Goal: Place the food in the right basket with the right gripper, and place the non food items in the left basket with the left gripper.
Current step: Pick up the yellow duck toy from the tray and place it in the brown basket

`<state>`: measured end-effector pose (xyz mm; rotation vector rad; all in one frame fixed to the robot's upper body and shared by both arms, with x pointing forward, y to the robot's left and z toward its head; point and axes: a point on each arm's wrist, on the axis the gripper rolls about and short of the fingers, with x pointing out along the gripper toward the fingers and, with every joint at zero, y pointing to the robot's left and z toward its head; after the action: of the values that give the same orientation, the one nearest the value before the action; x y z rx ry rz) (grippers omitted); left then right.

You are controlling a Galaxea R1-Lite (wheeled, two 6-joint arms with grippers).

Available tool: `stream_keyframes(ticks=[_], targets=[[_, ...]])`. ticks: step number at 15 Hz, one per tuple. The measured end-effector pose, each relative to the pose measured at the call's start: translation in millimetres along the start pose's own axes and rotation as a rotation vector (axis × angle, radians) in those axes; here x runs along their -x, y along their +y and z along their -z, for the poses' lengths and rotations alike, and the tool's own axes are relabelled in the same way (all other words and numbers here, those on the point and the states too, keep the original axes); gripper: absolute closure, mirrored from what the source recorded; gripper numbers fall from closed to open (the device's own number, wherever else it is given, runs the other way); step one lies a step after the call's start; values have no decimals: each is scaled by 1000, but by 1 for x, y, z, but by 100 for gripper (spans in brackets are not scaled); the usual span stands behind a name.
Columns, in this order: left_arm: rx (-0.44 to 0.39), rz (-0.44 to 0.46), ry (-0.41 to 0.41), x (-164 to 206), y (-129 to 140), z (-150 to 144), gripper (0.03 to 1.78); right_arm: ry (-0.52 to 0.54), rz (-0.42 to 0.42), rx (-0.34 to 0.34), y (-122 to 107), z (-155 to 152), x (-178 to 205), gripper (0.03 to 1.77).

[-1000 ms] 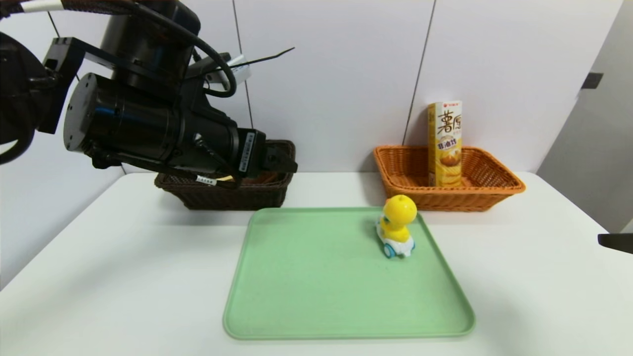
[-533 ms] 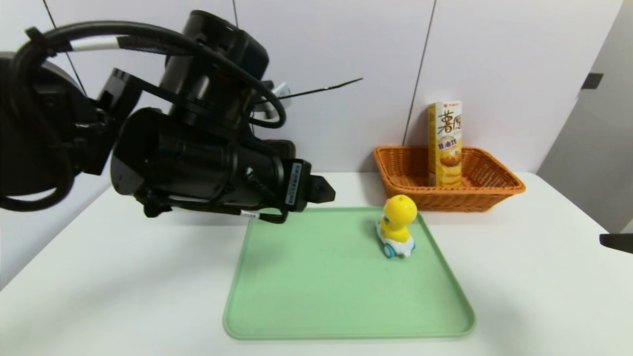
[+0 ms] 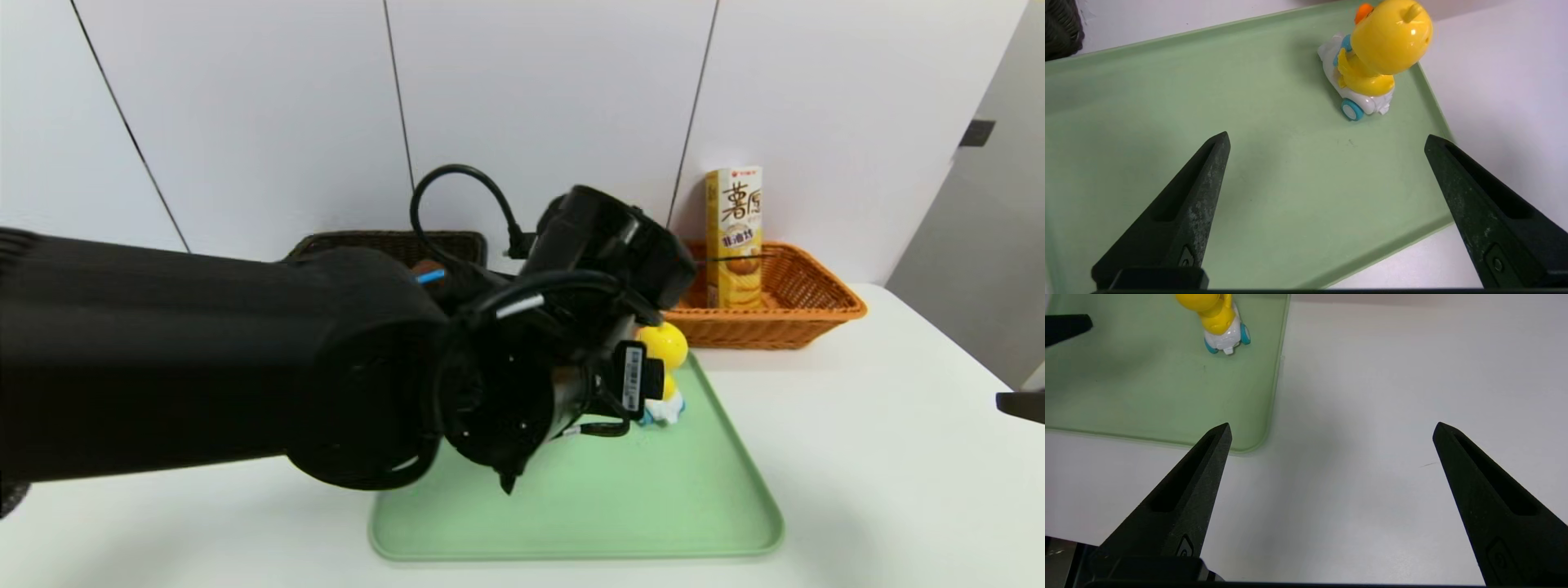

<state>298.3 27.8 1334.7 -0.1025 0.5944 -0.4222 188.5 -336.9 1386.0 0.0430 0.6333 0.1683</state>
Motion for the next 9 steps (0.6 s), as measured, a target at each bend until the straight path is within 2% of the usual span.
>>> stream_keyframes(ticks=[6,9], targets=[[-18,-275,-97,-29,-24,40,12,-12,0,-4,1,1,4,10],[10,-241,-114,-29,-40,45,12,-15,0,-2,1,2,5,10]])
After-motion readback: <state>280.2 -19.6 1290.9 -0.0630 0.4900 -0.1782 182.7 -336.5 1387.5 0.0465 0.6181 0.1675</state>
